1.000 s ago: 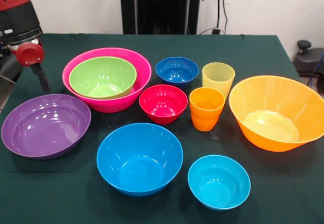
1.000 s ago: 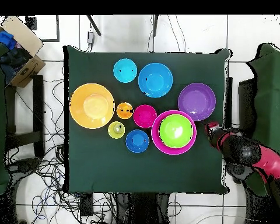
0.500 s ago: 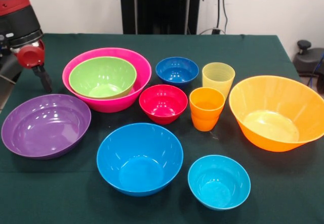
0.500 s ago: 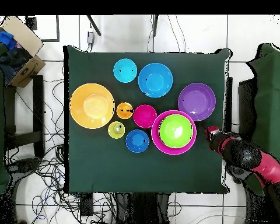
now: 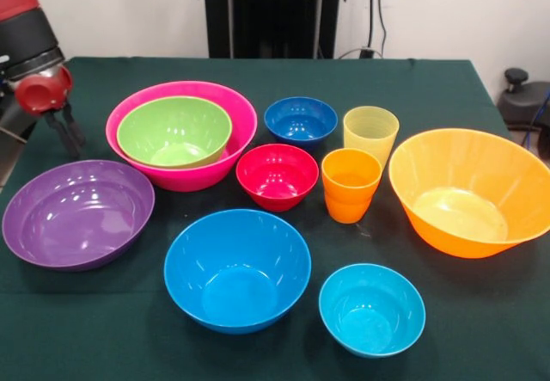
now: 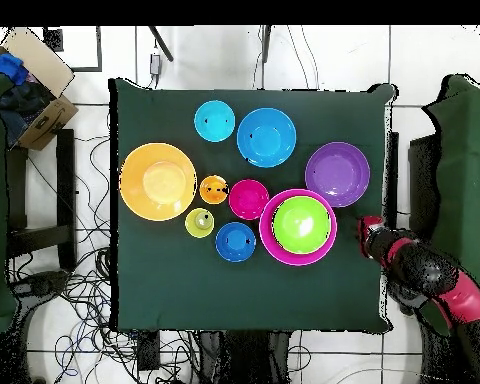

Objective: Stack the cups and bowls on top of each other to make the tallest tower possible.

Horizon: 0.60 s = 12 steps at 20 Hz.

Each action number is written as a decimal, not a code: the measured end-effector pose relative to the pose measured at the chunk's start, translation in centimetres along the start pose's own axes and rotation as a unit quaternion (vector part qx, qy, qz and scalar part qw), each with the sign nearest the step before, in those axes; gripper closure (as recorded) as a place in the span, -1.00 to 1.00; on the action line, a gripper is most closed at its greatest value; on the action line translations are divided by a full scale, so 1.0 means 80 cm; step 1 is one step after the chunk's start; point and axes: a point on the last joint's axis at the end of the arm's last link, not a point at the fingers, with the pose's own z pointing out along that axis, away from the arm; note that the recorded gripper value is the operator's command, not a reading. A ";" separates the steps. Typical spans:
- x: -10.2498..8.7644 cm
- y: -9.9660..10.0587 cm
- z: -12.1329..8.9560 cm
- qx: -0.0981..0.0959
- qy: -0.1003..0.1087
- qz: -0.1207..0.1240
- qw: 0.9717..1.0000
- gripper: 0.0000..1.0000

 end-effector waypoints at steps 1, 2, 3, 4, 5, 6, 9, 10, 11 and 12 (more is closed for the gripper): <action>0.002 -0.001 -0.002 0.004 -0.001 0.004 1.000 -1.00; 0.008 -0.003 -0.009 0.018 -0.005 0.016 1.000 -1.00; 0.012 -0.003 -0.013 0.026 -0.007 0.023 0.999 -1.00; 0.015 -0.003 -0.015 0.032 -0.009 0.028 0.999 -1.00; 0.018 -0.003 -0.018 0.038 -0.010 0.034 0.999 -1.00; 0.019 -0.002 -0.019 0.042 -0.011 0.037 0.998 -1.00; 0.022 -0.001 -0.020 0.050 -0.014 0.042 0.998 -1.00; 0.022 -0.001 -0.020 0.053 -0.016 0.044 0.997 -1.00; 0.021 -0.002 -0.019 0.056 -0.018 0.044 0.997 -1.00; 0.020 -0.003 -0.017 0.058 -0.020 0.045 0.997 -1.00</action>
